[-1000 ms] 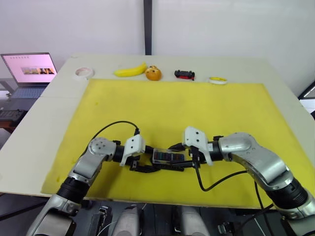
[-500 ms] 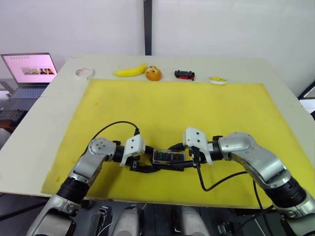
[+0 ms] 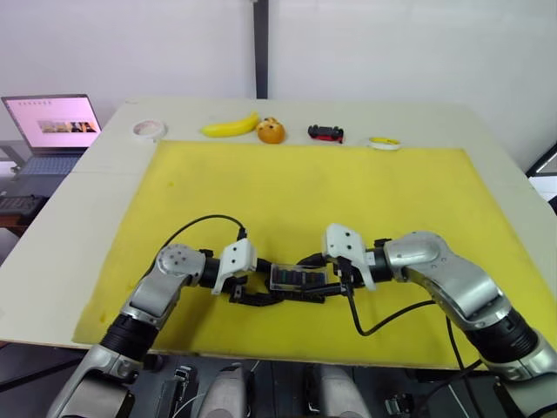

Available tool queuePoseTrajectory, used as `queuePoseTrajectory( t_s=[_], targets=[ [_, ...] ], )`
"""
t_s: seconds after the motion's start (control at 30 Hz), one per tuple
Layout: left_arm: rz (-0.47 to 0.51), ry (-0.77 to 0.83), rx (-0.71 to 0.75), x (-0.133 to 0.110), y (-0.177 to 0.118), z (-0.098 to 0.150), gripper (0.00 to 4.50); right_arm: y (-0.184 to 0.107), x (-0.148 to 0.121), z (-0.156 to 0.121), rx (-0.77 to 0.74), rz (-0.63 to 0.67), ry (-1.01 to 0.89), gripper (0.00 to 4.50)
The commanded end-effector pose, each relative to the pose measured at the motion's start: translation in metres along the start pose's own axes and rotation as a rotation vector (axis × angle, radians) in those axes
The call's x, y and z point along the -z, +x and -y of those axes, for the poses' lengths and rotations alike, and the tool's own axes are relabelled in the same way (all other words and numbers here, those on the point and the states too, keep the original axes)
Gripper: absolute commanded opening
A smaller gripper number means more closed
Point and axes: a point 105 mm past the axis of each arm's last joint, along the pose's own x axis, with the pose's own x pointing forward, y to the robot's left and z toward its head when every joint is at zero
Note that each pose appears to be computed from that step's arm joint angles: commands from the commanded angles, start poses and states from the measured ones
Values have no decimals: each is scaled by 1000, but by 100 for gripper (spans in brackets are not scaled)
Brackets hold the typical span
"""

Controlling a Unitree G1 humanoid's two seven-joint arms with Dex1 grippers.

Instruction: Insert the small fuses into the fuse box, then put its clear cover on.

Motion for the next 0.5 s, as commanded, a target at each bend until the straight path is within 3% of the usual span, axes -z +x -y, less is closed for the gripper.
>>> queuePoseTrajectory(
  t_s=[0.03, 0.37, 0.4, 0.5],
  targets=[
    [-8, 1, 82, 4, 10, 15, 254, 6, 40, -3, -9, -123, 148, 171],
    [-6, 1, 81, 3, 10, 15, 254, 3, 28, -2, -5, -86, 113, 171],
    [-6, 2, 81, 3, 10, 15, 254, 3, 26, -3, -6, -79, 110, 251],
    [-5, 2, 82, 3, 11, 14, 254, 3, 20, -4, -9, -65, 107, 367]
  ],
)
